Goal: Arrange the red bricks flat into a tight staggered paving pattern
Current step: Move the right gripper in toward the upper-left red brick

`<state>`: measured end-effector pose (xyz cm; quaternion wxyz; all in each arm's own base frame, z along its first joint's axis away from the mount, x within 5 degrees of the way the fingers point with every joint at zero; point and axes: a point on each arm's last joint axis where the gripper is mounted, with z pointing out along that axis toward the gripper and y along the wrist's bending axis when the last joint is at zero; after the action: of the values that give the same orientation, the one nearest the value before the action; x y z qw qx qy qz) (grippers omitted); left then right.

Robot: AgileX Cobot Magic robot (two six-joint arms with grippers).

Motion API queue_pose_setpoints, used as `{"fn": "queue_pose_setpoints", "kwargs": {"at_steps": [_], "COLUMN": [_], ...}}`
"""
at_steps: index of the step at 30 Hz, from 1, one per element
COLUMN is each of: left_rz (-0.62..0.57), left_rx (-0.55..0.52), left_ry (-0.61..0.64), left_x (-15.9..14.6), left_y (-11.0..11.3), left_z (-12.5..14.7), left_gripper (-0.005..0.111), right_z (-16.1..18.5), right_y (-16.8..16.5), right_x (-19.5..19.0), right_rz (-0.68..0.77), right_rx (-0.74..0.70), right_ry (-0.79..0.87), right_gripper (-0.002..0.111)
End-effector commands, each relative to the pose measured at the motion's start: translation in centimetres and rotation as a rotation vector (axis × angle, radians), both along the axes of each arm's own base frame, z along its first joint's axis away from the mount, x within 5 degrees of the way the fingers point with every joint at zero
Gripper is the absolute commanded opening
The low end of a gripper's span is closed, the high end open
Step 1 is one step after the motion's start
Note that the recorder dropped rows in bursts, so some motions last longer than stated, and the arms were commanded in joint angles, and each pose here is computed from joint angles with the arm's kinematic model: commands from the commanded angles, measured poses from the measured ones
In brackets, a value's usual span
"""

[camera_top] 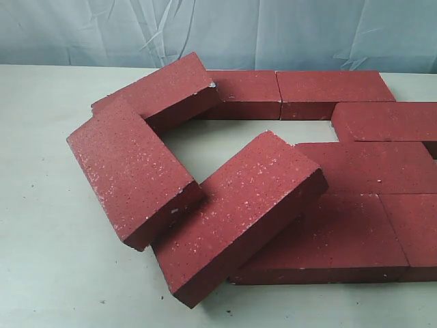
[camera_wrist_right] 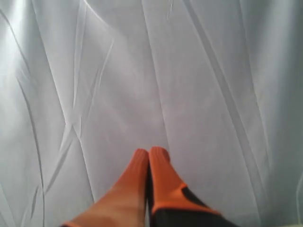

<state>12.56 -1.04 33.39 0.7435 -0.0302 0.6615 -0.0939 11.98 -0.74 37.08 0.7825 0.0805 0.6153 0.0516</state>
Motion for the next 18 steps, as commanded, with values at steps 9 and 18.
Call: {"fn": "queue_pose_setpoints", "kwargs": {"at_steps": [9,18], "left_rz": [-0.037,-0.118], "left_rx": [0.246,0.408], "left_ry": [0.529,0.799], "left_x": [7.1,10.0], "left_y": [-0.7,-1.1], "left_z": [-3.4,-6.5], "left_gripper": [0.0,0.0], "right_z": [-3.3,-7.4], "right_y": [2.5,9.2], "right_x": [9.1,14.8], "right_rz": [0.149,0.427], "right_rx": [-0.26,-0.51], "right_ry": [0.529,0.79], "right_gripper": [-0.001,-0.001]}}
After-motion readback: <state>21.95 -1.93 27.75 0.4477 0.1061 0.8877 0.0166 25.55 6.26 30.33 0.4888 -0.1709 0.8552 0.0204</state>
